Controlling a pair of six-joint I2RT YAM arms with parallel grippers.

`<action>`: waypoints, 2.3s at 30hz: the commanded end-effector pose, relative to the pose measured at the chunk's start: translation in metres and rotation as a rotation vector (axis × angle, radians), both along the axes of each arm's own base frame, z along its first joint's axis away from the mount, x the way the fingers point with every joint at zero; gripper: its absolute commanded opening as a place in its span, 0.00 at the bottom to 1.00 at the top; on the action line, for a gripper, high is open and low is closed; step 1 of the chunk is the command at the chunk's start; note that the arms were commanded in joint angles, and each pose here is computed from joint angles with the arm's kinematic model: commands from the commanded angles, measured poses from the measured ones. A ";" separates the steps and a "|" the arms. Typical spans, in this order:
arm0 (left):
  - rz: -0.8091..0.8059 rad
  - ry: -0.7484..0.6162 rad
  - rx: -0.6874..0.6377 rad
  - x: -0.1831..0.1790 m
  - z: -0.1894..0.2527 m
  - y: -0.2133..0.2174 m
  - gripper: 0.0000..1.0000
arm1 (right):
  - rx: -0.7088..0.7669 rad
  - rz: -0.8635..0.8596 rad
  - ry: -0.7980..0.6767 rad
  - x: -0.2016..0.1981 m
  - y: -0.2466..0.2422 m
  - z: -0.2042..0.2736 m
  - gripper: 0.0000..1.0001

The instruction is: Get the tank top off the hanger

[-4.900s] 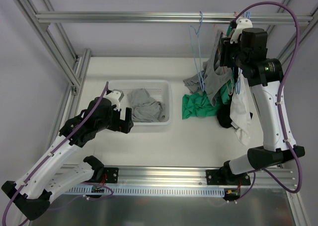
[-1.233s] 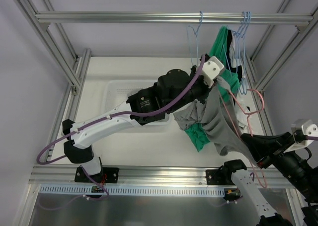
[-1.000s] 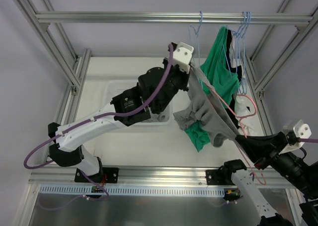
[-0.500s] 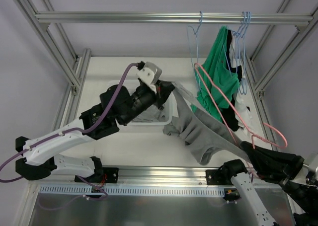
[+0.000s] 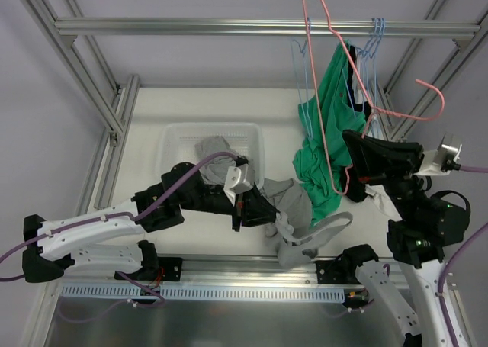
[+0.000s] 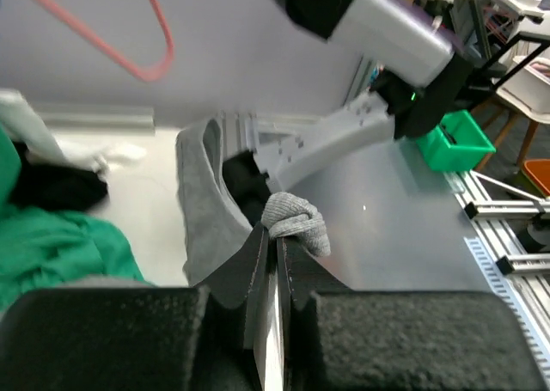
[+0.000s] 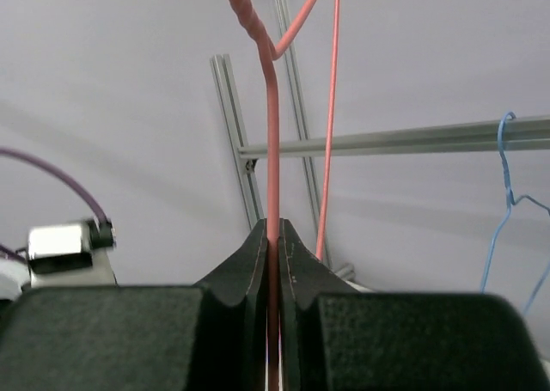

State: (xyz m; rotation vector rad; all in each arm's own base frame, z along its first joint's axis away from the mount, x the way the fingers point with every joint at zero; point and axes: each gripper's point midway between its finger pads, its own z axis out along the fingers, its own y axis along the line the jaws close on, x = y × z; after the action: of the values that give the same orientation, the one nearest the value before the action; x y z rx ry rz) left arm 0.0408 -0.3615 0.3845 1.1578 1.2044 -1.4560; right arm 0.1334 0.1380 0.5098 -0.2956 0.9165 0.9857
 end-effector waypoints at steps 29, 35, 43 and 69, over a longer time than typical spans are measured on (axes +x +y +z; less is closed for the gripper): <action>1.119 0.198 0.648 0.130 -0.152 0.154 0.99 | -0.478 -0.521 0.654 0.086 -0.062 -0.084 0.00; 1.150 0.174 0.638 0.120 -0.139 0.196 0.99 | -0.500 -0.526 0.689 0.142 -0.047 -0.068 0.00; 1.120 0.226 0.697 0.099 -0.161 0.222 0.99 | -0.506 -0.523 0.720 0.214 -0.026 -0.051 0.00; 1.122 0.379 0.590 0.094 -0.155 0.210 0.98 | -0.504 -0.410 0.841 0.237 0.010 -0.117 0.44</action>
State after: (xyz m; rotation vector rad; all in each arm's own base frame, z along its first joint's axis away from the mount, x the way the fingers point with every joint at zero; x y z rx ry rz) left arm 0.1354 -0.1371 0.2190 0.4365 2.1233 -0.3596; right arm 0.3874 0.1507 0.3716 -0.0828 1.9755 0.4356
